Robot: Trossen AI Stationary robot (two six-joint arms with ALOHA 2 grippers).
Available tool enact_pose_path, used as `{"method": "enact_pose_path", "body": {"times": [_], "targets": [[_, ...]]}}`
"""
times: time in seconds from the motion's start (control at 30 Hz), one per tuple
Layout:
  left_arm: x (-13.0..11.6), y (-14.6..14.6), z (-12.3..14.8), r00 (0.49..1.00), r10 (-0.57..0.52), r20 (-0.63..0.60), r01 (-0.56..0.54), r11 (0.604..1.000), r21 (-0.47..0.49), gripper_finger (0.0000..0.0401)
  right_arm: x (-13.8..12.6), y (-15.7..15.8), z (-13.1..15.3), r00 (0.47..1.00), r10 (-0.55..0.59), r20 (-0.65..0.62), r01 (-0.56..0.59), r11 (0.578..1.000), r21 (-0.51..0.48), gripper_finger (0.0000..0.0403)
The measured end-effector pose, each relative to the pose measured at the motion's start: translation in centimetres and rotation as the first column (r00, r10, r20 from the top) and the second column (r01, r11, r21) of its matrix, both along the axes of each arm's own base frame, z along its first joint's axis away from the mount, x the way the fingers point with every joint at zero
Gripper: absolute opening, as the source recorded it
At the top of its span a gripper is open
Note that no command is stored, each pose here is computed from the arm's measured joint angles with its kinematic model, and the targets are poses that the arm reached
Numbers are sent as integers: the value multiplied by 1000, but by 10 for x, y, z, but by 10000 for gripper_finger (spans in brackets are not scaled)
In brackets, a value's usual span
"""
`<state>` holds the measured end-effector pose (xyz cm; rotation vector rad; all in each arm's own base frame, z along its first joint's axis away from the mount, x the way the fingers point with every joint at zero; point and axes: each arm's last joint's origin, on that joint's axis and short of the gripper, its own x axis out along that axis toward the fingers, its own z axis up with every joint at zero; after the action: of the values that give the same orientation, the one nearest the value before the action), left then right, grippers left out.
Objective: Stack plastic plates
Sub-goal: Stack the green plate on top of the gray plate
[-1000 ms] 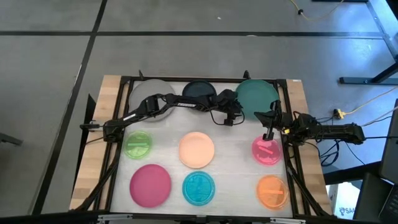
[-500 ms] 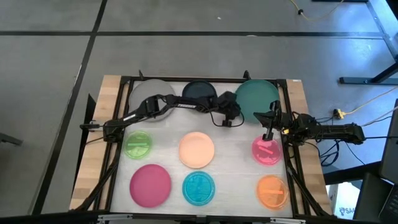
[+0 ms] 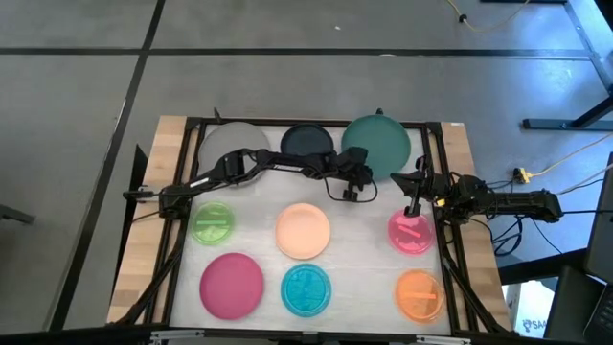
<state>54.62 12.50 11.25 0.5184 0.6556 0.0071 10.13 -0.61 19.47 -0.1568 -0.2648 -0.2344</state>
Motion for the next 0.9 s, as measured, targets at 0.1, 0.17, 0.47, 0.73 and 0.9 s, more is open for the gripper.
{"method": "enact_pose_path", "body": {"times": [0.1,0.17,0.47,0.73,0.9], "targets": [[1,-9,4,1000,-4,-3,4,1000,10,11,0,0,0,1000,1,0,-1,1000,0,5],[2,-17,9,1000,-8,2,8,1000,12,11,0,0,0,1000,0,1,0,1000,0,5],[-12,-31,58,998,2,-62,-5,999,-49,8,0,0,-1,1000,8,-7,-8,1000,-2,5],[-37,-30,93,982,102,-157,-100,995,21,8,0,1,0,999,37,-4,-37,999,-10,5],[-72,-27,119,976,169,-136,-163,985,57,7,0,1,-1,999,42,-9,-42,999,-12,5]]}}
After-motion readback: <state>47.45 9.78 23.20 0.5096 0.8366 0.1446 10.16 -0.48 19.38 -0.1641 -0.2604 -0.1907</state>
